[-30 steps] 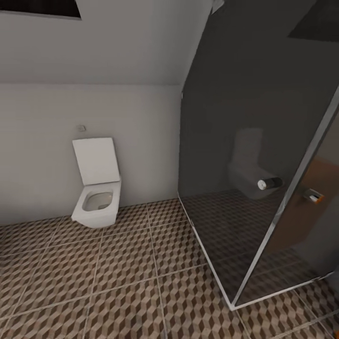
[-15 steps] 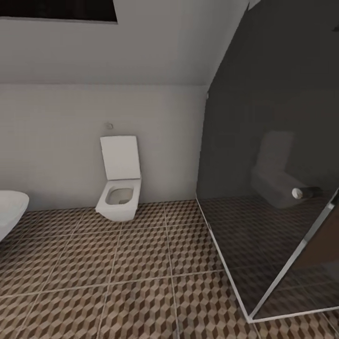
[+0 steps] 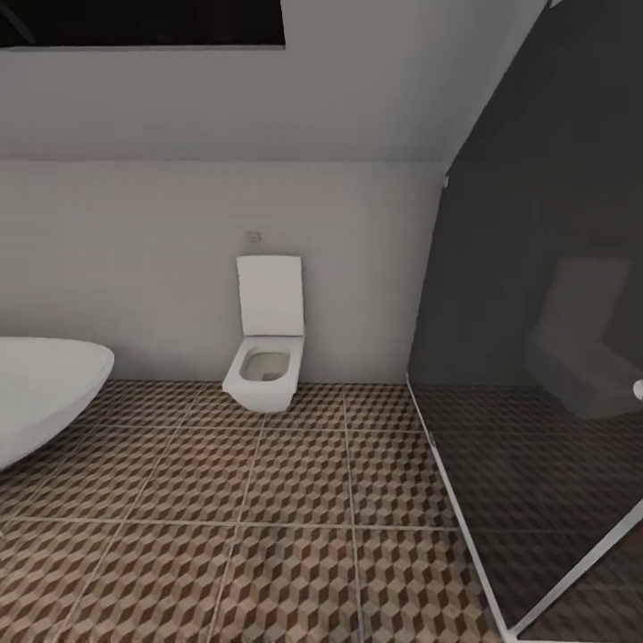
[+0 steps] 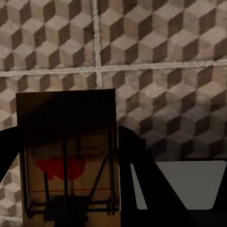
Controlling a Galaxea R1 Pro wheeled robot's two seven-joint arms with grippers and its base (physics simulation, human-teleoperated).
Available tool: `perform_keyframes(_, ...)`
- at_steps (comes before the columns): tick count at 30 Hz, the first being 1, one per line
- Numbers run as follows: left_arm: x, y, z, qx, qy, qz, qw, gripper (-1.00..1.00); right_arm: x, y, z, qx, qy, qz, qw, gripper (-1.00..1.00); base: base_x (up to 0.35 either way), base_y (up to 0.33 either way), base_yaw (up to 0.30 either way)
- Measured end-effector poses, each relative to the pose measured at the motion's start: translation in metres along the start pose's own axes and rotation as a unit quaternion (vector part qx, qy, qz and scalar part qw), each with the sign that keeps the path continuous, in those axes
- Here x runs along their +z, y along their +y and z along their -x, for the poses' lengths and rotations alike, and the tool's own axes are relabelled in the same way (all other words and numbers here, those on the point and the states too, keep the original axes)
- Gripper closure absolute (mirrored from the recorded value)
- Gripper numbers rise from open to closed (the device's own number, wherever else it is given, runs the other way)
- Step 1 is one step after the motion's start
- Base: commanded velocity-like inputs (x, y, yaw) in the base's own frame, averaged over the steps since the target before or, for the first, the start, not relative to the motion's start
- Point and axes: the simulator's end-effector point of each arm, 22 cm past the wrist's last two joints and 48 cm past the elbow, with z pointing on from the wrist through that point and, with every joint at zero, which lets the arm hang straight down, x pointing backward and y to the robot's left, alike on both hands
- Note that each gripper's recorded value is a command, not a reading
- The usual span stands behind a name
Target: Take the four mousetraps from the cabinet in the bathroom and place them on the bathroom floor. Make sure all four end up on the same floor surface, and ensure that at least two of them are either under or directly next to the same bathroom sink.
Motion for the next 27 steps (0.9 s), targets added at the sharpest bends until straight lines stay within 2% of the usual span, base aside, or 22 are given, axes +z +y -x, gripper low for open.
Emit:
perform_keyframes(9,0.0,0.0,-0.0002,0.0,0.0,0.0,1.0,1.0,0.0,0.0,0.0001,0.0,0.0,0.0,1.0,1.0,0.0,0.0,0.248)
perform_keyframes(21,-0.0003,-0.002,-0.0002,0.0,0.0,-0.002,1.0,1.0,-0.0003,-0.0055,-0.0034,-0.001,0.005,-0.004,1.0,1.0,0.004,0.003,0.02)
perform_keyframes(27,0.0001,0.0017,-0.0007,0.0,0.001,0.001,1.0,1.0,-0.0003,-0.0025,-0.0013,-0.002,0.001,-0.001,1.0,1.0,0.185,0.143,0.0)
